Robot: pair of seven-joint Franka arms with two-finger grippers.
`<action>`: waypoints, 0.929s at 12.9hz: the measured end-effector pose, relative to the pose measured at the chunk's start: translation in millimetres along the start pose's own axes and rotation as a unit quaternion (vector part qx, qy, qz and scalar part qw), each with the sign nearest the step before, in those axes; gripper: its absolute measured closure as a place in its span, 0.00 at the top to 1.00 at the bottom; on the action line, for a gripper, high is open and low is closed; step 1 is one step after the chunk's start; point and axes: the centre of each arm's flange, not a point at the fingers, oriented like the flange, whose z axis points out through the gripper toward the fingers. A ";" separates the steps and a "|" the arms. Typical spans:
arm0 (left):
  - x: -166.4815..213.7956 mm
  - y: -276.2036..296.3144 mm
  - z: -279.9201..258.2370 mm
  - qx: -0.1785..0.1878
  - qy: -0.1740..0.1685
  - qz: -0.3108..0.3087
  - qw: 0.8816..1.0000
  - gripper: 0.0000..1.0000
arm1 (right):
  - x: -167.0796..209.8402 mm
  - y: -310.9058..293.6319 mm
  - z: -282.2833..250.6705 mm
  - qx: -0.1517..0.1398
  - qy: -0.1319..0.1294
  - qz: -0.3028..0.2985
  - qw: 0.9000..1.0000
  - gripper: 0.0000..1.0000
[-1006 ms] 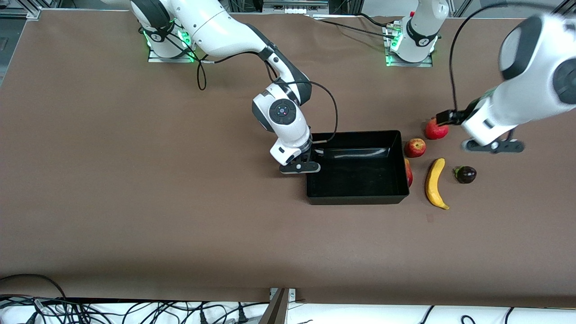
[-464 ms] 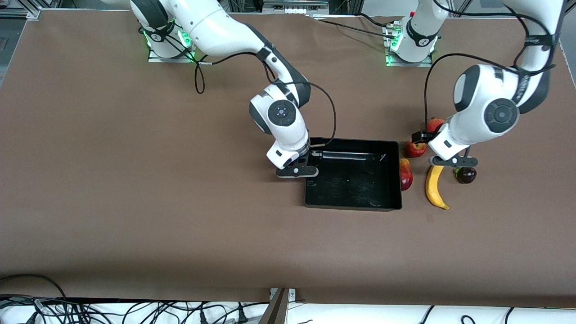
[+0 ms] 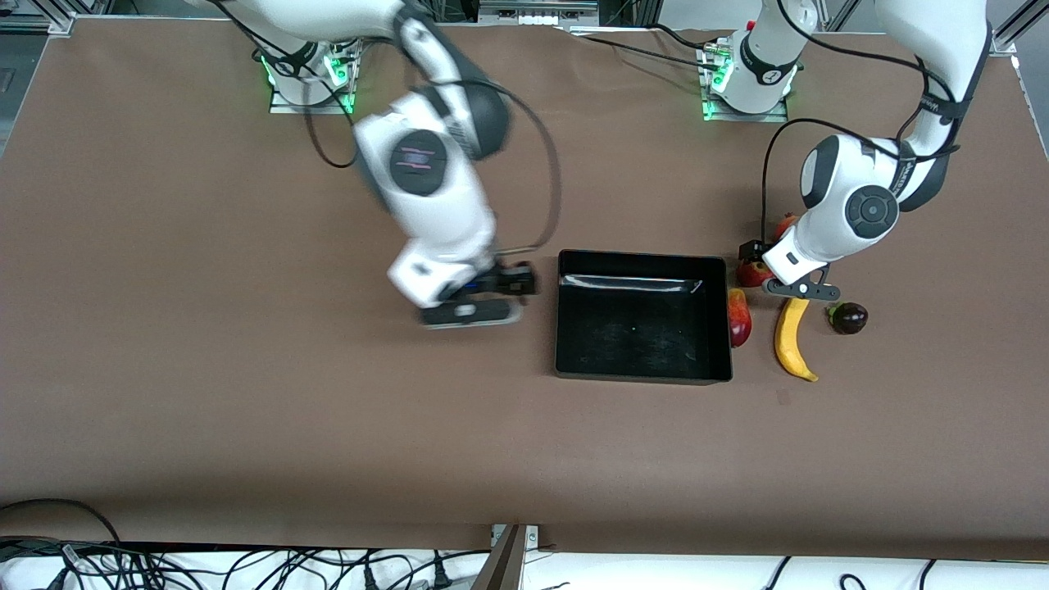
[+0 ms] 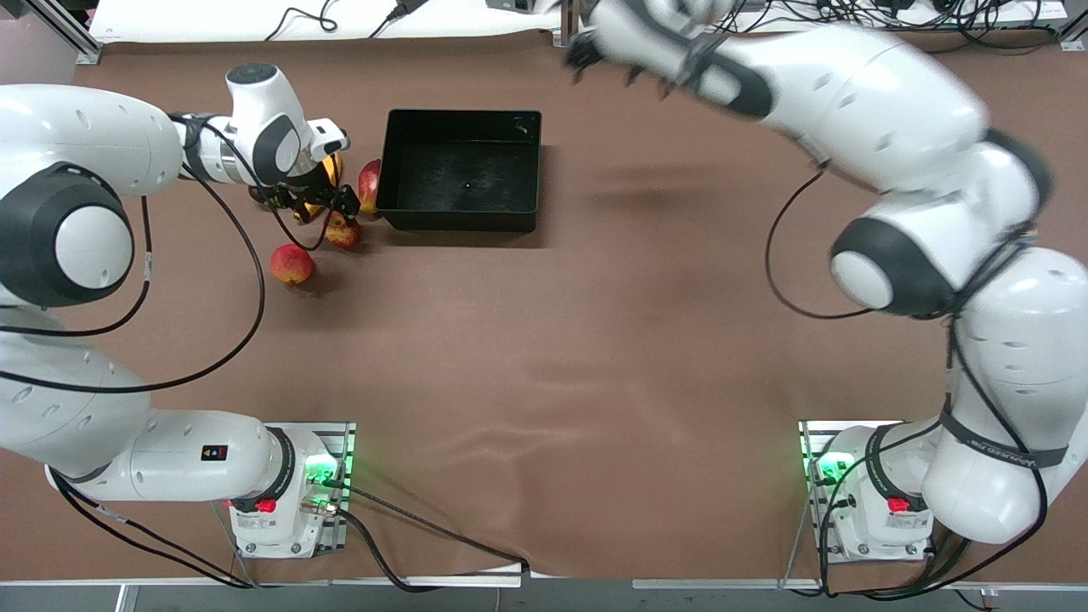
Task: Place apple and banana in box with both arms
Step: 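Grasp the small red apple with the left gripper while the right gripper withdraws, then carry the held apple over the black box with the left gripper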
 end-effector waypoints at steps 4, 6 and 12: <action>0.1 1.5 21.4 -0.008 -0.006 -0.005 1.000 1.00 | 5.7 137.3 -110.4 -0.006 -0.041 -0.022 0.999 1.00; 0.2 1.6 21.4 -0.009 -0.006 -0.006 1.000 0.93 | -18.8 180.6 -152.5 0.000 -0.038 -0.026 0.999 1.00; 24.2 0.4 -35.1 -0.006 -0.020 -0.007 1.000 0.66 | -84.8 279.5 -173.1 -0.024 -0.058 -0.027 0.998 1.00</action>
